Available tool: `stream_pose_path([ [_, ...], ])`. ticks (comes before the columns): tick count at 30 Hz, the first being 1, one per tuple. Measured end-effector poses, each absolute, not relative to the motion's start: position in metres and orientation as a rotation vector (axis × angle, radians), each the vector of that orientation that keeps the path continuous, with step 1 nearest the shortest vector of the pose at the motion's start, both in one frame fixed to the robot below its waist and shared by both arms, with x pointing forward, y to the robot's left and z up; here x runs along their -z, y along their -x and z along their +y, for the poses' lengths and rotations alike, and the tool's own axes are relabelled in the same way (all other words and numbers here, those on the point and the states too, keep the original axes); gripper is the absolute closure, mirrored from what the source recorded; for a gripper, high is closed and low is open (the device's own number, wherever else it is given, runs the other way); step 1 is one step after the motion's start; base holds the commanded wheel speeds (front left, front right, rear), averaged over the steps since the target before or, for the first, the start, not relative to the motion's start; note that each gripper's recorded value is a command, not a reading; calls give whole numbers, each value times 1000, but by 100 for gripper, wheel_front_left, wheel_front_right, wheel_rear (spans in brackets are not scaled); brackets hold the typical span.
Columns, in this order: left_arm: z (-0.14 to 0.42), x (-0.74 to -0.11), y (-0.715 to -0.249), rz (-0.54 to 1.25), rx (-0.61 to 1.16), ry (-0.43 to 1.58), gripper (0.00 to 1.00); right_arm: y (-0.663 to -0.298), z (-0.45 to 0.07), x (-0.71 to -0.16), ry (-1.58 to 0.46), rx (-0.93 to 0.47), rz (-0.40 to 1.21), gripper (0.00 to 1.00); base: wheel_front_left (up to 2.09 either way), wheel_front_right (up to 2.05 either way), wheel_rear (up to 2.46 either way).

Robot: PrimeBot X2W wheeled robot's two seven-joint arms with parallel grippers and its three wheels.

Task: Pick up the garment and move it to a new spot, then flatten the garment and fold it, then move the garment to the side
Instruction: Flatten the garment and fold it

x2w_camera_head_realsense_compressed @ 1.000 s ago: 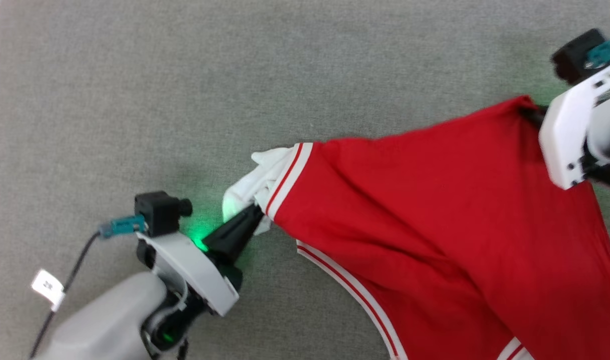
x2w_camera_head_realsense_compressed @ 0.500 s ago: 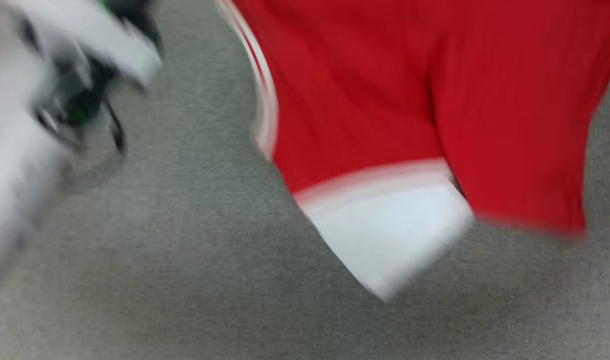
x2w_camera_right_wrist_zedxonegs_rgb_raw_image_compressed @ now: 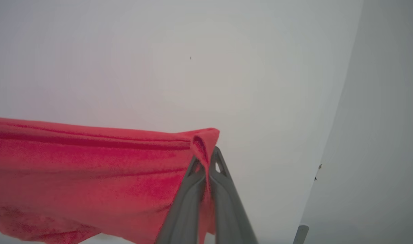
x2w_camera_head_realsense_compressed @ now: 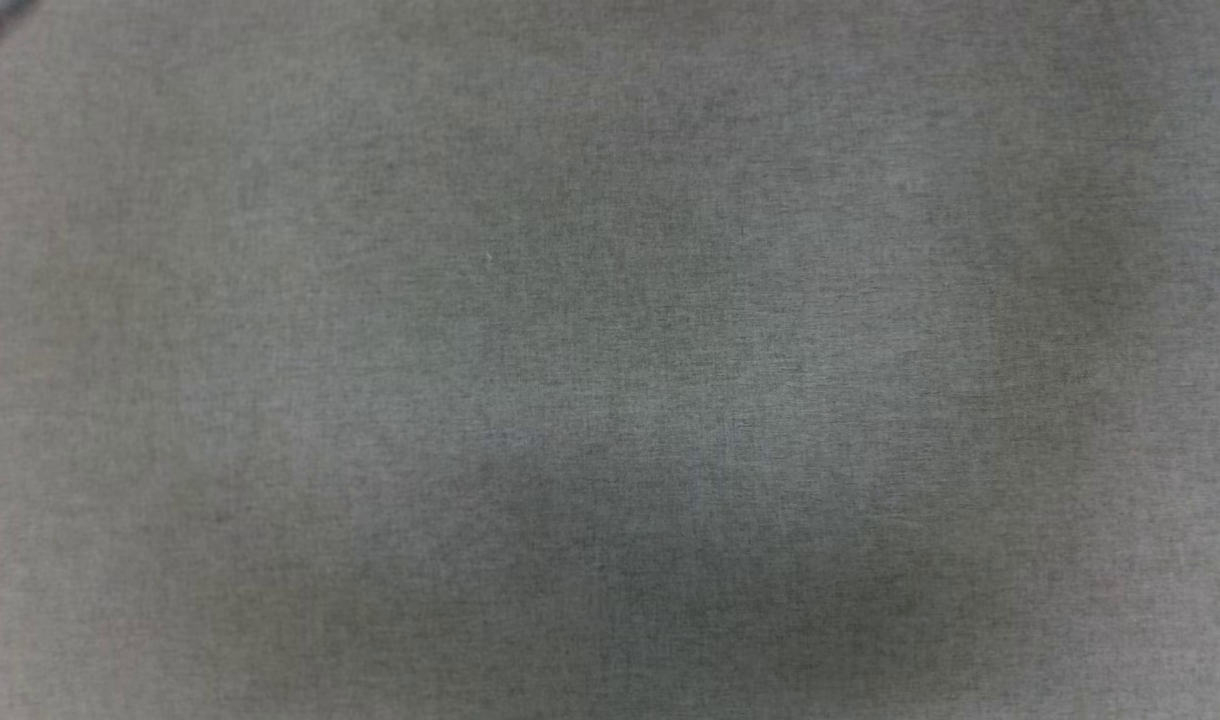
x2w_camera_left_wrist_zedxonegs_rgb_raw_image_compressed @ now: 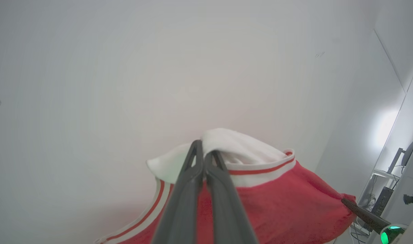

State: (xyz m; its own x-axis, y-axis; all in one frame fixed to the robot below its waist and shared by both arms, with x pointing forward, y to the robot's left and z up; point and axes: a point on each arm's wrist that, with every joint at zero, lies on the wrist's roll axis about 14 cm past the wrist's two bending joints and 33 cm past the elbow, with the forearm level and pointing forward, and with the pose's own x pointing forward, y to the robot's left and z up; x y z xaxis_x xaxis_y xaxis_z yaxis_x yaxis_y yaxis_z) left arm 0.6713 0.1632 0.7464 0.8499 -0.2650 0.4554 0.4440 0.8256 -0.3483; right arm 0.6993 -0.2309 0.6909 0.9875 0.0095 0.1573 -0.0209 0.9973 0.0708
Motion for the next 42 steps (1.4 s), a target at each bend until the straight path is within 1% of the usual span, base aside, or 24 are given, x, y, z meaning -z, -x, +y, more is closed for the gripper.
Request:
stream_pose_path([
  [2,166,-725,-671,-363,374,471,100,-698,-227,-674,-70,-20,-127,100,0,0,0],
  [5,163,-671,-663,-252,367,547,100,-691,-221,-631,-56,-38,-37,100,0,0,0],
  [8,159,-616,-645,-135,364,613,100,-678,-217,-589,-52,-56,46,100,0,0,0],
  [11,157,-564,-618,-23,354,669,100,-661,-210,-552,-66,-89,109,100,0,0,0],
  [14,149,-522,-581,79,360,720,100,-634,-210,-513,-93,-114,187,100,0,0,0],
  [15,142,-502,-556,134,367,761,100,-612,-213,-488,-107,-129,245,100,0,0,0],
  [16,142,-502,-556,134,367,761,100,-612,-213,-488,-107,-129,245,100,0,0,0],
  [17,136,-488,-531,179,378,777,100,-588,-215,-468,-116,-147,294,100,0,0,0],
  [19,137,-479,-510,209,375,782,100,-565,-213,-452,-121,-176,343,100,0,0,0],
  [22,133,-476,-482,234,387,815,100,-530,-204,-437,-132,-230,412,100,0,0,0],
  [24,125,-469,-460,273,415,805,100,-510,-208,-432,-135,-244,450,100,0,0,0],
  [32,119,-450,-397,389,457,751,100,-449,-218,-436,-146,-265,544,100,0,0,0],
  [42,128,-453,-358,419,460,744,100,-389,-225,-439,-168,-226,645,100,0,0,0],
])
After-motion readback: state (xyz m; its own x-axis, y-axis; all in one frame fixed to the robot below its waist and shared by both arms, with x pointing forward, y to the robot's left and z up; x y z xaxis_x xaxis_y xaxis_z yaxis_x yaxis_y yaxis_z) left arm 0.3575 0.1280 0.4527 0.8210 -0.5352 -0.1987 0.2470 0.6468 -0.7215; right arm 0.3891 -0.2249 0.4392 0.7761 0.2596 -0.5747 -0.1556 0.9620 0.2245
